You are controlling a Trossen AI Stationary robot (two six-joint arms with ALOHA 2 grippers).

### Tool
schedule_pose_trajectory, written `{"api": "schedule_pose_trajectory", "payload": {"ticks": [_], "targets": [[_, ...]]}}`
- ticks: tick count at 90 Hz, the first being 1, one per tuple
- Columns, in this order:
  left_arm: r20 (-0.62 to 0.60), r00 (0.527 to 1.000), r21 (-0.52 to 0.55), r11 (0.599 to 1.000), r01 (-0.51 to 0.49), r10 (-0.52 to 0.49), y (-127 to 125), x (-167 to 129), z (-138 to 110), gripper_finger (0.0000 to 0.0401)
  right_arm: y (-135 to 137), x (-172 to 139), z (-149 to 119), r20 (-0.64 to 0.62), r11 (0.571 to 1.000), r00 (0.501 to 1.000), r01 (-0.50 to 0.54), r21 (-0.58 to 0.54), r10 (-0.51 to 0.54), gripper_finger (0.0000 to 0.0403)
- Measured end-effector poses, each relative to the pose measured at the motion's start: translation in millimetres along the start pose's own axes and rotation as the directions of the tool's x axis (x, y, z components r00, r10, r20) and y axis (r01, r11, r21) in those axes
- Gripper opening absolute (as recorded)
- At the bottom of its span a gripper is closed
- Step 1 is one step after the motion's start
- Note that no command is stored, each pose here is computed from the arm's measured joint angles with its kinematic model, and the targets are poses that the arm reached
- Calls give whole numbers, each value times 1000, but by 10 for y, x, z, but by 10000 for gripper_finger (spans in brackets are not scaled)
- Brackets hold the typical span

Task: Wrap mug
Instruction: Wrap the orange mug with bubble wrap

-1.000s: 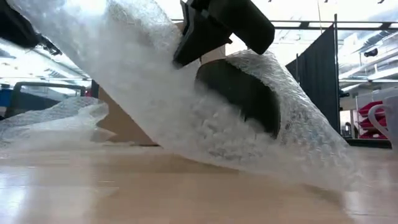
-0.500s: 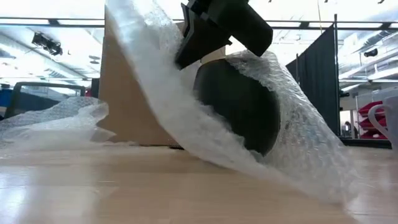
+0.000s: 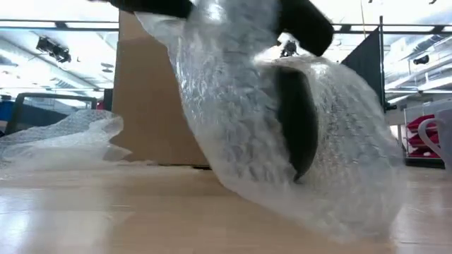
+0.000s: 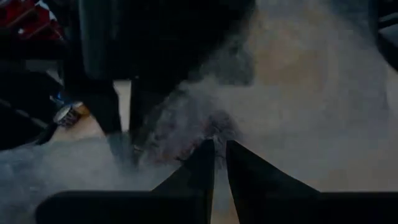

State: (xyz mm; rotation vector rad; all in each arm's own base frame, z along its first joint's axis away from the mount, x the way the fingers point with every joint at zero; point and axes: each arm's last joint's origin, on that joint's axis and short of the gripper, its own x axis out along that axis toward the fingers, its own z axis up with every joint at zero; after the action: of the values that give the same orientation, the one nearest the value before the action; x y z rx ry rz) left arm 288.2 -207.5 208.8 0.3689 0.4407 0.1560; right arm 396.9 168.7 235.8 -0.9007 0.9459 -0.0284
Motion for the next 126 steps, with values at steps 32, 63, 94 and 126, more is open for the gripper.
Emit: {"api": "schedule_pose_trajectory", "payload": {"ticks": [32,63,94,126], "targets": [[54,998,47,998,-31,28,90,6,171,28,38,-44,5,21,998,998,-64,-3,64,0],[56,998,55,998,-34,31,181,-93,281,28,61,-191,-6,19,997,997,-69,-40,69,0],[73,997,12,1000,-3,2,145,-124,295,28,-8,-274,-15,51,995,994,-100,-17,101,0],[75,997,-22,1000,13,-11,77,8,246,28,-216,-461,-28,169,973,968,-203,107,184,3]]}}
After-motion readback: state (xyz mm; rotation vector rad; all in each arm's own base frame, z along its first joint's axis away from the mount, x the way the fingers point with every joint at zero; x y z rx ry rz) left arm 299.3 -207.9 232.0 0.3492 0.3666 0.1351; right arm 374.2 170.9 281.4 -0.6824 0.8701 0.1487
